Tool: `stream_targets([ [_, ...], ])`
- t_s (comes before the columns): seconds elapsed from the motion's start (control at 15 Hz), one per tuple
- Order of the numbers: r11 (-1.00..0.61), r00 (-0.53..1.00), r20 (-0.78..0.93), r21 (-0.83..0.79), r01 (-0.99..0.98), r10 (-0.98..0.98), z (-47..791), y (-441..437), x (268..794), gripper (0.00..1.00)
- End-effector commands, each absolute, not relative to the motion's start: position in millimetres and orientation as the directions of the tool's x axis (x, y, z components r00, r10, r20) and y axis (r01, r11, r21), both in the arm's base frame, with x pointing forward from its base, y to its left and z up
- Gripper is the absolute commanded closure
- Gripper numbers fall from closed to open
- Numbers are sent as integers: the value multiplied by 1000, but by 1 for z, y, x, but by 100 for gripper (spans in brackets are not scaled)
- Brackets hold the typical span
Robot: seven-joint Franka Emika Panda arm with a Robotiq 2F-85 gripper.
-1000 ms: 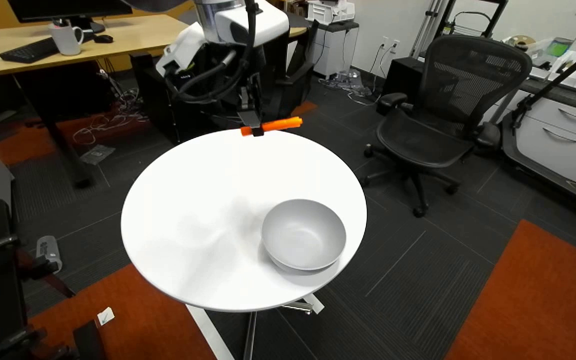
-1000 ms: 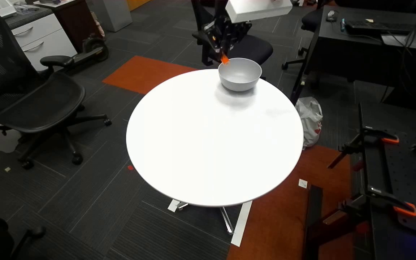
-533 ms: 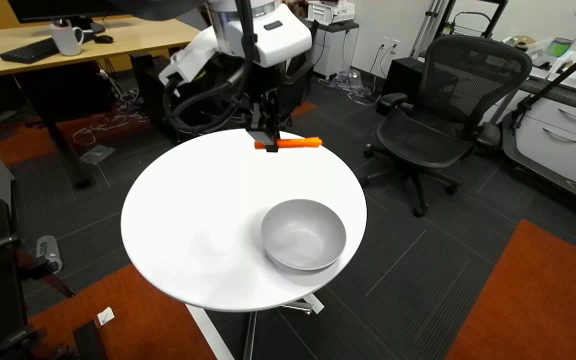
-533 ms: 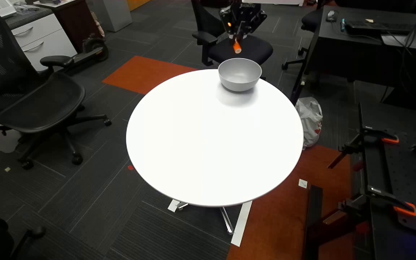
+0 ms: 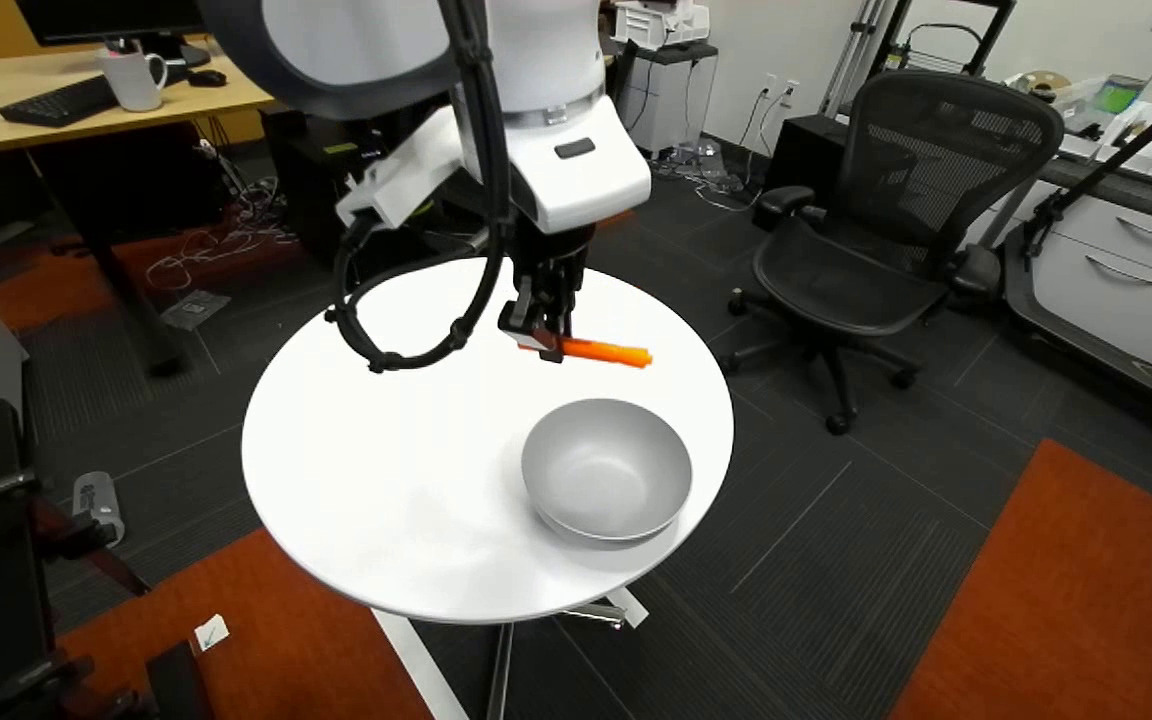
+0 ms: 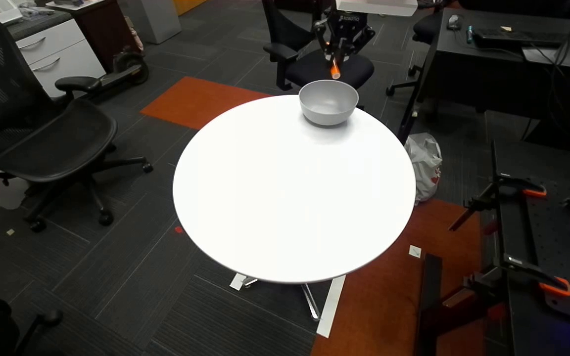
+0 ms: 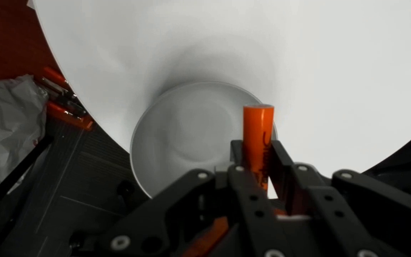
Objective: Put the orange marker inside the grey bowl
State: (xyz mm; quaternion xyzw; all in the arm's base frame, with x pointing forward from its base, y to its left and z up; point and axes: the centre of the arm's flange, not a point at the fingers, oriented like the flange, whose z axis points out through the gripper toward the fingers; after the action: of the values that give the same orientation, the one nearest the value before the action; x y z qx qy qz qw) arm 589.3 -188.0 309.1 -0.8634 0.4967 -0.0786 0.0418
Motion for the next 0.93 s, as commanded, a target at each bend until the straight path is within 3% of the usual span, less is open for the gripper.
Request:
stream_targets([
  [0.0,-484,482,47,-143,-863,-875,294,-207,600,95],
  [0.87,-433,435,-15,-73,-899,-900,214,-237,623,95],
])
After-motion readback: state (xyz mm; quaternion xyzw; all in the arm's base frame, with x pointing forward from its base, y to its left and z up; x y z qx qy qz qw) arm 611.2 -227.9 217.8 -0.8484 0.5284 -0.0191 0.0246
